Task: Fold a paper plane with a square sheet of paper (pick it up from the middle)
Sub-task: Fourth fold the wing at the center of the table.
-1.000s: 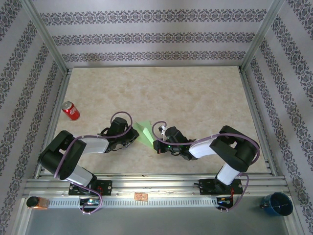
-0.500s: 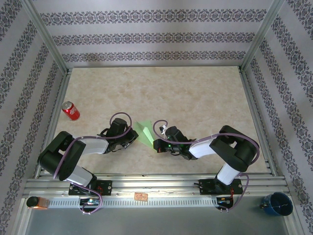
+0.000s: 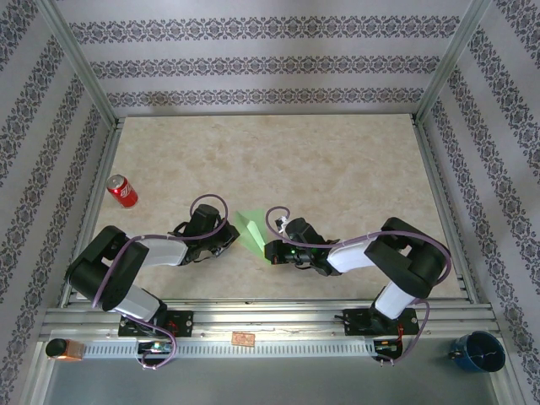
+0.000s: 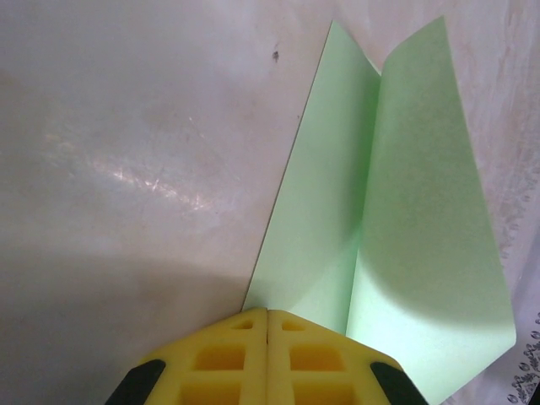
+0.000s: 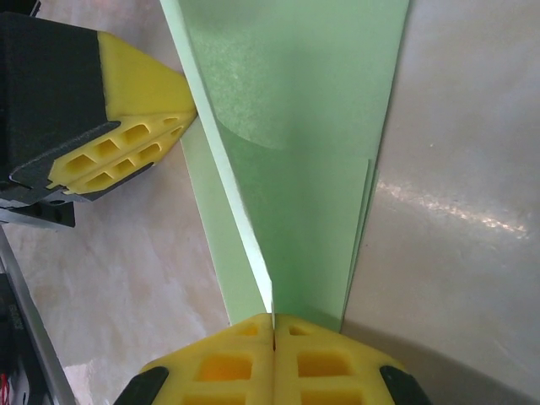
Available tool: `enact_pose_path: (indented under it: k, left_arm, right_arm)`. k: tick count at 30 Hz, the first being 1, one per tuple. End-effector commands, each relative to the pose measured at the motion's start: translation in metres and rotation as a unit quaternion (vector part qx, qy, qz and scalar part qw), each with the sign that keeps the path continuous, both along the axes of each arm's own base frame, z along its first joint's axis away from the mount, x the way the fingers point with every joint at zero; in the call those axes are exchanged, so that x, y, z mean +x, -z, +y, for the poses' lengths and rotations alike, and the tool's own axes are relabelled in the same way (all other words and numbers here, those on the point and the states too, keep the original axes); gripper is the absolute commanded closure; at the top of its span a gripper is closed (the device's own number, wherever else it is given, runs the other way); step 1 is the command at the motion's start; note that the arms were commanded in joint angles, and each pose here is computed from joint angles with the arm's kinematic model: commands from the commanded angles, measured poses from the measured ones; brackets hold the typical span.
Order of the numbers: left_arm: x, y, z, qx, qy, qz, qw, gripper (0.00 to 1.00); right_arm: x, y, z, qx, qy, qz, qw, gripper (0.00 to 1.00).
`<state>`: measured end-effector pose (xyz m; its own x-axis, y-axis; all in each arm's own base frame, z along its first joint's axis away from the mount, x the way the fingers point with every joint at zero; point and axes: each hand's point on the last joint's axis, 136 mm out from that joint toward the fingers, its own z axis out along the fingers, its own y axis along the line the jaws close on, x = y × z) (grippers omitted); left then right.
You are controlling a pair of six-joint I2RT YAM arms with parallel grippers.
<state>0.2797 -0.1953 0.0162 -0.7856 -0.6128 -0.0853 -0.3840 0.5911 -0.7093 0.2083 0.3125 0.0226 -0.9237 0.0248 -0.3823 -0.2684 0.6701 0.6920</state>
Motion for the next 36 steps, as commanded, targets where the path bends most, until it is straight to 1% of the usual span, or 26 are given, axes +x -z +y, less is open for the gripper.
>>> enact_pose_path:
  k: [1,7,16,23,31,36]
  left_arm:
    - [-0.018,0.018,0.010,0.024,-0.008,0.032,0.999,0.99]
    - [-0.025,0.018,0.014,0.032,-0.017,0.033,0.999,1.00]
    - [-0.033,0.016,0.016,0.036,-0.028,0.027,0.999,1.00]
    - [-0.029,0.012,0.013,0.031,-0.026,0.020,0.999,1.00]
    - [-0.013,-0.027,0.007,0.045,0.006,-0.039,0.998,0.94]
    - [-0.005,-0.048,-0.009,0.024,0.052,-0.095,0.994,0.94]
  right_arm:
    - [-0.008,0.003,-0.005,-0.004,0.001,0.018,1.000,0.97]
    - [-0.009,0.003,-0.007,0.000,0.014,0.035,0.999,0.97]
    - [-0.012,0.006,-0.005,0.002,0.008,0.039,0.999,0.97]
    - [-0.015,0.013,-0.003,-0.003,0.001,0.055,0.998,0.97]
    - [-0.014,0.018,-0.004,-0.010,0.003,0.059,0.998,0.98]
    - [-0.014,0.018,-0.005,-0.008,0.007,0.065,0.998,0.99]
